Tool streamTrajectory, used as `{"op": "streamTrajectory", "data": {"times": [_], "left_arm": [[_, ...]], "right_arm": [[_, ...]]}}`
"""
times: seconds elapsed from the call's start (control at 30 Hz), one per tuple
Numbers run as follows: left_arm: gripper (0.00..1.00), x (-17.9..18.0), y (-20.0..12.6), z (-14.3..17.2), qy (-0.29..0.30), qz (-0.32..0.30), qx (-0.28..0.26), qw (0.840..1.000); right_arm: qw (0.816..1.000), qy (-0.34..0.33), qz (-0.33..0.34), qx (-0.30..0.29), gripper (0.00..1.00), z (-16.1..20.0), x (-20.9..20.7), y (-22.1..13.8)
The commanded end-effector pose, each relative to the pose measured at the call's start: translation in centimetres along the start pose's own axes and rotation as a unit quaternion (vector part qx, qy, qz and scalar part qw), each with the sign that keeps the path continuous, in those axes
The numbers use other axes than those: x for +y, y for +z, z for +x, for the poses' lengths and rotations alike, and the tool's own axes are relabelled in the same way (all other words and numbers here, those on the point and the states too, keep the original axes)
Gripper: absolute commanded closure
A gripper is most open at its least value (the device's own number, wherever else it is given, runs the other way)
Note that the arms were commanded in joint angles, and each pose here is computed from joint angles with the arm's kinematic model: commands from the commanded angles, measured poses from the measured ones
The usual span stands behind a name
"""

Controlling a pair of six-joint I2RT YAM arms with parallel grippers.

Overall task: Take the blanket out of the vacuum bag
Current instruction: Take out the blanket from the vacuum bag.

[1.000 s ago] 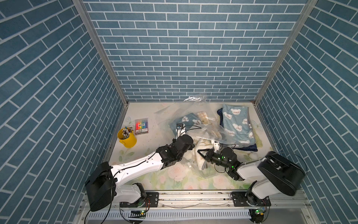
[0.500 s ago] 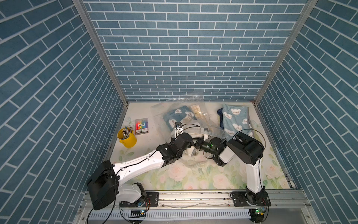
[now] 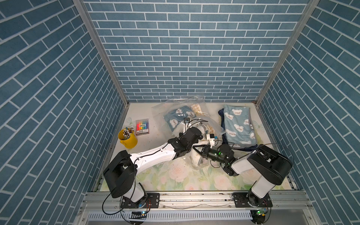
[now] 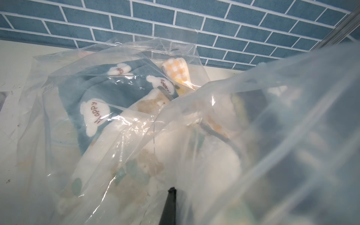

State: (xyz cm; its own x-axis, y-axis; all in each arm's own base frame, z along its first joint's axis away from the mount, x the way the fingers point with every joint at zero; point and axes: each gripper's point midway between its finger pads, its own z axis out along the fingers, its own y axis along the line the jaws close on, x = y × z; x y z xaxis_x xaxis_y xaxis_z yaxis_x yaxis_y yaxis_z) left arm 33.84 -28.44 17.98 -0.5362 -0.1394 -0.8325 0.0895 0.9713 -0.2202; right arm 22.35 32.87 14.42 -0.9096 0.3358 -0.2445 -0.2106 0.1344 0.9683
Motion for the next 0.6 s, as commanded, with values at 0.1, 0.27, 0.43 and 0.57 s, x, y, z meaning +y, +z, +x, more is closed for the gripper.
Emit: {"op": "streamTrajectory", "data": {"times": [0.1,0.27,0.43,0.57], "left_arm": [[0.98,0.5,1.1,-0.7,-0.002,-0.015,-0.008,1.000],[0.98,1.0,2.0,-0.8,-0.004,-0.020,-0.005,1.000],[0.98,1.5,2.7,-0.5,-0.006,-0.023,0.000,1.000],[0.98,1.7,3.0,-0.4,-0.009,-0.023,0.002,1.000]], "right_arm": [[0.998,-0.061,0.020,-0.023,1.00,-0.3,2.2,-2.0],[0.993,-0.107,0.047,-0.028,1.00,-0.1,4.0,-3.5],[0.990,-0.127,0.029,-0.052,1.00,-0.7,7.1,-5.5],[0.985,-0.161,-0.005,-0.056,1.00,-1.3,11.3,-6.0]]}}
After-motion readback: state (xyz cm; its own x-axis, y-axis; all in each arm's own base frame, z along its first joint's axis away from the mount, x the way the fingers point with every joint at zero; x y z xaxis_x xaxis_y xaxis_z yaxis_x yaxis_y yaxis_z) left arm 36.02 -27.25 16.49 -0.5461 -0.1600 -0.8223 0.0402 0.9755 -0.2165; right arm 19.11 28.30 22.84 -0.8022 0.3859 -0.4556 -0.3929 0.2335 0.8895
